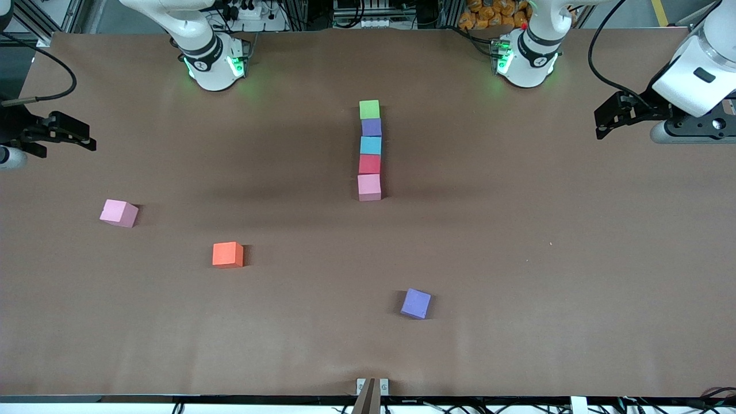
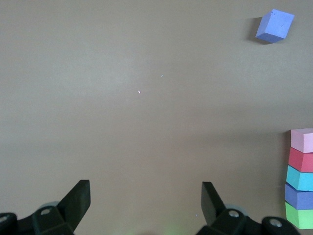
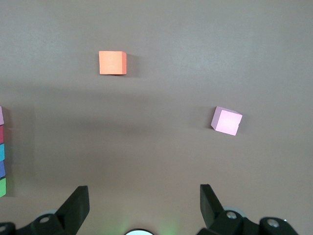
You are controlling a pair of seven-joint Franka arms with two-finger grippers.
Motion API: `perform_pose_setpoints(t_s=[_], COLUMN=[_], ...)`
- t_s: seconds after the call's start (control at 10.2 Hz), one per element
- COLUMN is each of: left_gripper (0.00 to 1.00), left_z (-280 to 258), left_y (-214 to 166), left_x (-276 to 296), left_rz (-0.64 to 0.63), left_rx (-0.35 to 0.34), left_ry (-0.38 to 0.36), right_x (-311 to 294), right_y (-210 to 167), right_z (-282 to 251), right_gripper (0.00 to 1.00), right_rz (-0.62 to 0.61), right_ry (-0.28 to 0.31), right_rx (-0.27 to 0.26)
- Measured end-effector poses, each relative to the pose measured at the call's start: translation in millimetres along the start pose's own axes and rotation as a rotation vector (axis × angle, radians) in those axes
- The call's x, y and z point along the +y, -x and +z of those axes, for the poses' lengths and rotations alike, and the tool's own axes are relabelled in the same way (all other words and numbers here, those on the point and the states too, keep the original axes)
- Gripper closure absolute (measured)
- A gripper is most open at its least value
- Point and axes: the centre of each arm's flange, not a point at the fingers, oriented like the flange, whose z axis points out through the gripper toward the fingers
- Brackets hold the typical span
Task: Arrange blocks into number 1
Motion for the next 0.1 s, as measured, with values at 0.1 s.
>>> perform_pose_setpoints(t_s=[0.1], left_gripper=[0.00], left_z=[0.0], left_y=[0.0], left_x=[0.0], left_rz=[0.000], left_rx=[0.000], left_ry=[0.000], right_x=[-0.2], right_y=[-0.9], right_z=[-0.5], right_gripper=[0.00], right_rz=[-0.001], right_ry=[0.001], right_rx=[0.008])
